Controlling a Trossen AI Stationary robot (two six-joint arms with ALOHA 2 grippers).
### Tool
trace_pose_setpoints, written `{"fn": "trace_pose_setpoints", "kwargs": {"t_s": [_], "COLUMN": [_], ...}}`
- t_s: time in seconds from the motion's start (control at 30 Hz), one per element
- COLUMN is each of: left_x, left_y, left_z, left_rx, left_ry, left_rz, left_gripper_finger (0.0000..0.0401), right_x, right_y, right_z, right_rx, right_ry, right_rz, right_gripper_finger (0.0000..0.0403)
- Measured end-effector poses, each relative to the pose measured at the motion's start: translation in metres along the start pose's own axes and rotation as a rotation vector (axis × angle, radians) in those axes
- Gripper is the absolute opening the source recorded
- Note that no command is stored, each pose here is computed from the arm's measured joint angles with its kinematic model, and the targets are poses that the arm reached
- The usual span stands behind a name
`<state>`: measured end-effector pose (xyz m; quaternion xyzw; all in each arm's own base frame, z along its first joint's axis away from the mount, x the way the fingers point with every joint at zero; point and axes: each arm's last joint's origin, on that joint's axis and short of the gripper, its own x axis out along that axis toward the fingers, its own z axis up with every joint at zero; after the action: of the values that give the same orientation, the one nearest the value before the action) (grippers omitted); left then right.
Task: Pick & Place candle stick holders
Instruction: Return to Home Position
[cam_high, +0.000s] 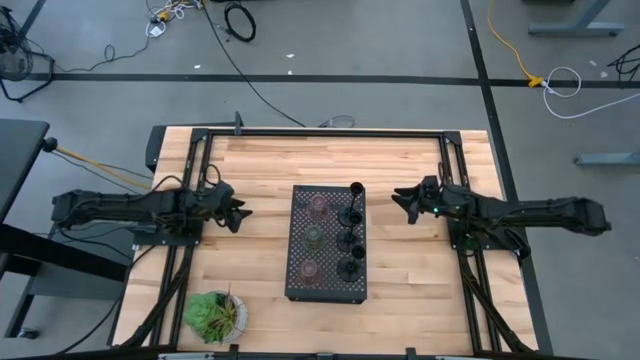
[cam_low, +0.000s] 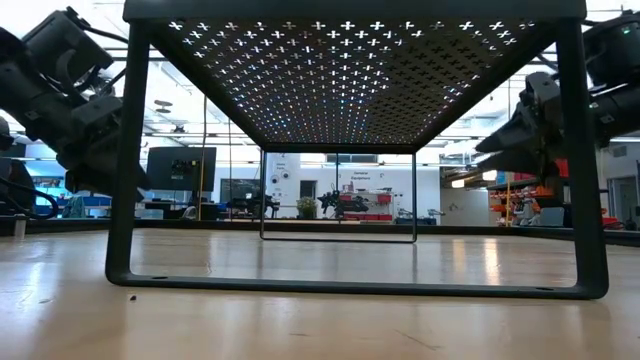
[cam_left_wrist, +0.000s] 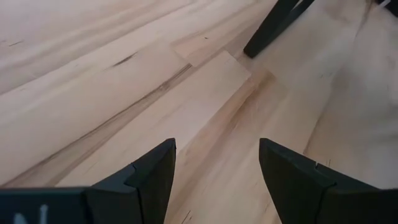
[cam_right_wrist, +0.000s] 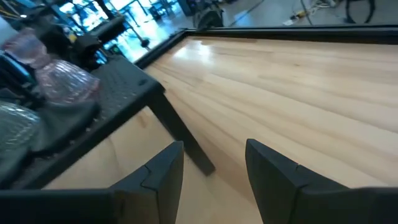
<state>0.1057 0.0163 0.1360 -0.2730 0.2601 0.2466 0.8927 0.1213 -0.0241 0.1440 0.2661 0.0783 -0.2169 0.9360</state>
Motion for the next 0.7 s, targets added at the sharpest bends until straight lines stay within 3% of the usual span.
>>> {"fn": "trace_pose_setpoints", "kwargs": {"t_s": [0.7], "left_x": [-0.038], "left_y": [-0.007], "left_z": [0.025], "left_rx": [-0.132], "left_ry": [-0.447], "left_rz": [-0.321], "left_gripper_finger": [0.0234], "right_x": [-0.032], "right_y": [0.015], "right_z": [0.024], "right_rx": [0.081], "right_ry": [-0.273], "right_rz": [0.274], "right_gripper_finger": [0.0171]}}
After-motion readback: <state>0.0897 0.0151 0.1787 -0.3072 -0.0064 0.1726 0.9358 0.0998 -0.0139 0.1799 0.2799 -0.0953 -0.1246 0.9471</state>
